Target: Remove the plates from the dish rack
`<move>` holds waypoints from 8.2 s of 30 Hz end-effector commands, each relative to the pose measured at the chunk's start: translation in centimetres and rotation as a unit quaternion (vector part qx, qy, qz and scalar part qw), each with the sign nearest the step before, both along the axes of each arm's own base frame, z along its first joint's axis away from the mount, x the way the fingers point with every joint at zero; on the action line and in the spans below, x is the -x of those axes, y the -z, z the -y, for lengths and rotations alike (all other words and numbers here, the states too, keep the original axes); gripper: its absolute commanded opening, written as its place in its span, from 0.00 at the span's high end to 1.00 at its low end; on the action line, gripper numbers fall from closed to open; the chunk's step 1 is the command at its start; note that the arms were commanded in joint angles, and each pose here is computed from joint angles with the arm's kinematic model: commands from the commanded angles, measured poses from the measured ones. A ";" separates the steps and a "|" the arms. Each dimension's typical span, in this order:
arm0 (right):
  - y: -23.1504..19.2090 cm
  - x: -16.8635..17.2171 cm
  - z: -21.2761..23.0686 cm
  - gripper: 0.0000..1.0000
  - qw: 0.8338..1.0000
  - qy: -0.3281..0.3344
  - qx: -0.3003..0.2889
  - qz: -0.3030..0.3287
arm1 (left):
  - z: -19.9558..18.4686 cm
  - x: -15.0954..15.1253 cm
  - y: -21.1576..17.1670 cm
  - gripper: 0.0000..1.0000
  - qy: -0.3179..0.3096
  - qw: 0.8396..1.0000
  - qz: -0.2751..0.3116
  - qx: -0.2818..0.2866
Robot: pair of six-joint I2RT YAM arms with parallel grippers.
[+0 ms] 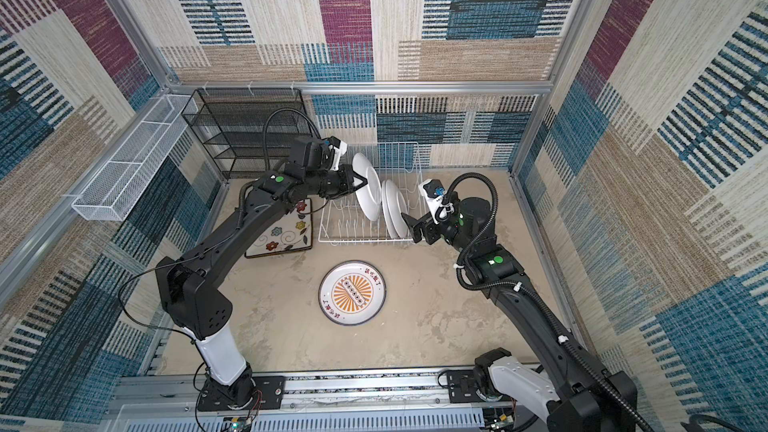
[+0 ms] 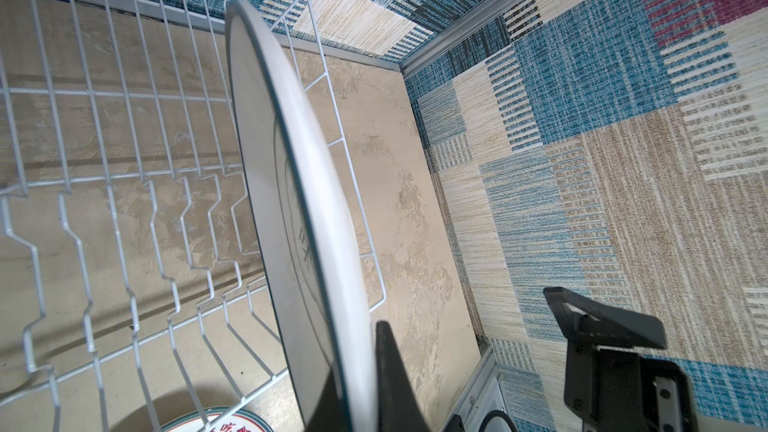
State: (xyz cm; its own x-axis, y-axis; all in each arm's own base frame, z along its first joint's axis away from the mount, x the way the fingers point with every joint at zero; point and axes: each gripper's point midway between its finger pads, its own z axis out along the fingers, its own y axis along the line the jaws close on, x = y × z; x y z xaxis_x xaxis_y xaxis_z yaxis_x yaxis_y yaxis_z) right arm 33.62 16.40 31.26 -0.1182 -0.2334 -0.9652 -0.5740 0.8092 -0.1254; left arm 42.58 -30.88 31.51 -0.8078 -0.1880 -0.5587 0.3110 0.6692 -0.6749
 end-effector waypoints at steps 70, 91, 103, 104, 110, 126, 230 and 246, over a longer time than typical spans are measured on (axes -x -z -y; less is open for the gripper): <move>-0.9 -5.5 -2.0 0.15 0.874 -0.073 -0.310 -0.367 | 2.1 9.4 0.3 1.00 0.164 0.544 0.615 -0.547; 2.7 -5.8 -2.6 0.77 0.856 -0.054 -0.301 -0.416 | 3.8 9.1 2.9 1.00 0.180 0.474 0.629 -0.589; 1.4 -5.7 -3.0 1.00 0.854 -0.073 -0.323 -0.402 | 3.6 8.0 2.2 0.78 0.121 0.497 0.626 -0.589; 1.3 -5.8 -2.9 1.00 0.853 -0.072 -0.326 -0.402 | 3.5 8.0 2.1 0.71 0.117 0.504 0.625 -0.584; 0.0 -6.2 -2.4 1.00 0.855 -0.064 -0.339 -0.388 | 3.0 8.3 1.6 0.31 0.102 0.526 0.620 -0.573; -2.2 -7.3 1.4 1.00 0.863 -0.003 -0.403 -0.306 | 1.0 10.5 -1.8 0.01 0.075 0.712 0.569 -0.404; -4.1 -2.5 1.7 0.01 0.975 -0.094 -0.174 -0.099 | -8.2 13.2 5.5 1.00 -0.009 0.999 -0.052 -0.003; -0.6 3.2 -2.6 0.01 0.975 -0.220 0.010 -0.032 | -12.1 19.6 13.5 1.00 -0.043 0.987 -0.149 -0.050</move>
State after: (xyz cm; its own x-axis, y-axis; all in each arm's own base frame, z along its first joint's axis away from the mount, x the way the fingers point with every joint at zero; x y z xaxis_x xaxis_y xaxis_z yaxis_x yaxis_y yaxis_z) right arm 31.29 18.49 32.87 -0.1291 -0.2075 -0.9697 -0.8496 0.5274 0.0002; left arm 23.34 -19.01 18.43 -0.9218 -0.1839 -0.3412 0.0877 0.7585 -0.6457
